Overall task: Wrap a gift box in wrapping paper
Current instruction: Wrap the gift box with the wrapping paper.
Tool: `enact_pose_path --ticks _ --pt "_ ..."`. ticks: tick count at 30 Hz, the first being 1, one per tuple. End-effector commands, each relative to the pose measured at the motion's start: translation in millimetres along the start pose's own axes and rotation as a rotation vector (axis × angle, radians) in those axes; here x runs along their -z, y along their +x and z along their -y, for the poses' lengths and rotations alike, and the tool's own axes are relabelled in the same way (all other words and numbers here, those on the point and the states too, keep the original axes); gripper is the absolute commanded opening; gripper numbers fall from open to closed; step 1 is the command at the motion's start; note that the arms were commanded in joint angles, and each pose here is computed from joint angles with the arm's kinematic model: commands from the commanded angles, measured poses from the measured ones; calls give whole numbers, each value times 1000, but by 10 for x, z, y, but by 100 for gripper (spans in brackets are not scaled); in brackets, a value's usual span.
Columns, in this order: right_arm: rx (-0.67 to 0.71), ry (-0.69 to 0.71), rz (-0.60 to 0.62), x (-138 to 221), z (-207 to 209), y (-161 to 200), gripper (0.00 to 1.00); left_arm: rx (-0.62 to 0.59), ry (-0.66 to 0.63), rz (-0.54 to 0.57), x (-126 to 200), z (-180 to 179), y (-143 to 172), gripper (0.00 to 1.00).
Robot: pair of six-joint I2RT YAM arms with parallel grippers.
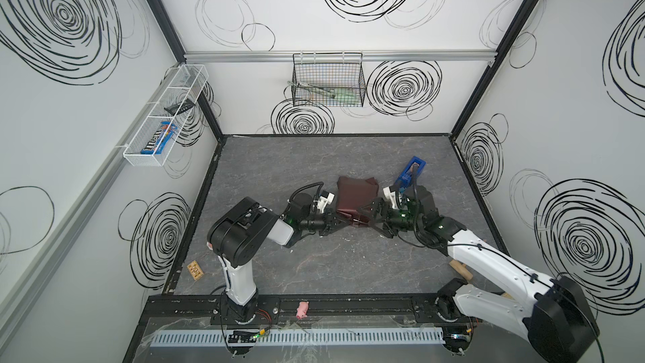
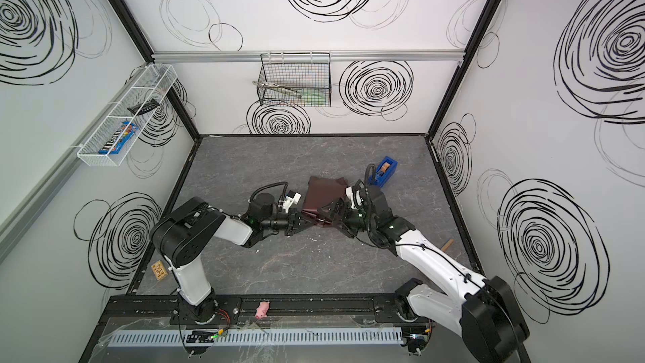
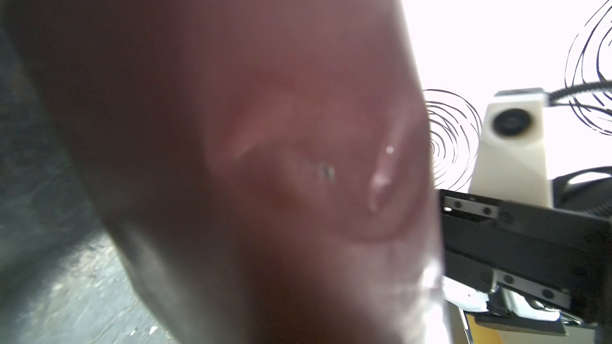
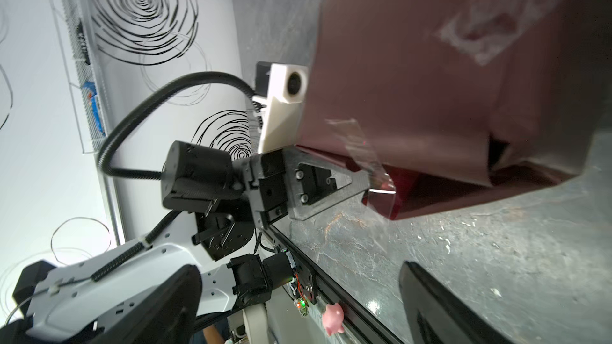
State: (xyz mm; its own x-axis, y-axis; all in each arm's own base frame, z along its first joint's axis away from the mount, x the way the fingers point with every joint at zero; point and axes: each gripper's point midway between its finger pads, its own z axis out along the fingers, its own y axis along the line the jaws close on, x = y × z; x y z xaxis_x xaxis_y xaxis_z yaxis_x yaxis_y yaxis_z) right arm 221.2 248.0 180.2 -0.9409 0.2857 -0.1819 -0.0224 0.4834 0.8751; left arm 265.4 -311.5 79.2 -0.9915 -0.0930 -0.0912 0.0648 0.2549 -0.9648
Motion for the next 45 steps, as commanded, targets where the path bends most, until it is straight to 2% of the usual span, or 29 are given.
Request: enact_pose_path --ticks 1,7,14,24,30,37,39,41,45 --pt "128 -6 43 145 -165 -128 97 -61 52 7 -10 164 -60 0" --pt "230 -121 -75 -120 -491 -253 97 -65 47 4 -10 168 -52 0" --pt "224 -89 -128 -391 -381 -426 97 -67 41 3 -16 156 -57 0" --pt "194 -37 -142 -598 -154 -590 97 -63 41 2 -19 145 -52 0" --pt "269 -30 -100 -370 -393 -636 98 -58 43 4 -19 131 -51 0" --pt "283 -59 -92 -87 -283 -88 100 -57 48 7 -23 143 -44 0" --pt "287 -67 -105 -69 -228 104 93 -58 48 7 -20 147 -41 0" --pt "304 -93 -108 -73 -206 284 82 -60 46 7 -22 146 -42 0" --pt "272 -112 -97 -129 -34 473 50 -62 45 5 -32 151 -47 0"
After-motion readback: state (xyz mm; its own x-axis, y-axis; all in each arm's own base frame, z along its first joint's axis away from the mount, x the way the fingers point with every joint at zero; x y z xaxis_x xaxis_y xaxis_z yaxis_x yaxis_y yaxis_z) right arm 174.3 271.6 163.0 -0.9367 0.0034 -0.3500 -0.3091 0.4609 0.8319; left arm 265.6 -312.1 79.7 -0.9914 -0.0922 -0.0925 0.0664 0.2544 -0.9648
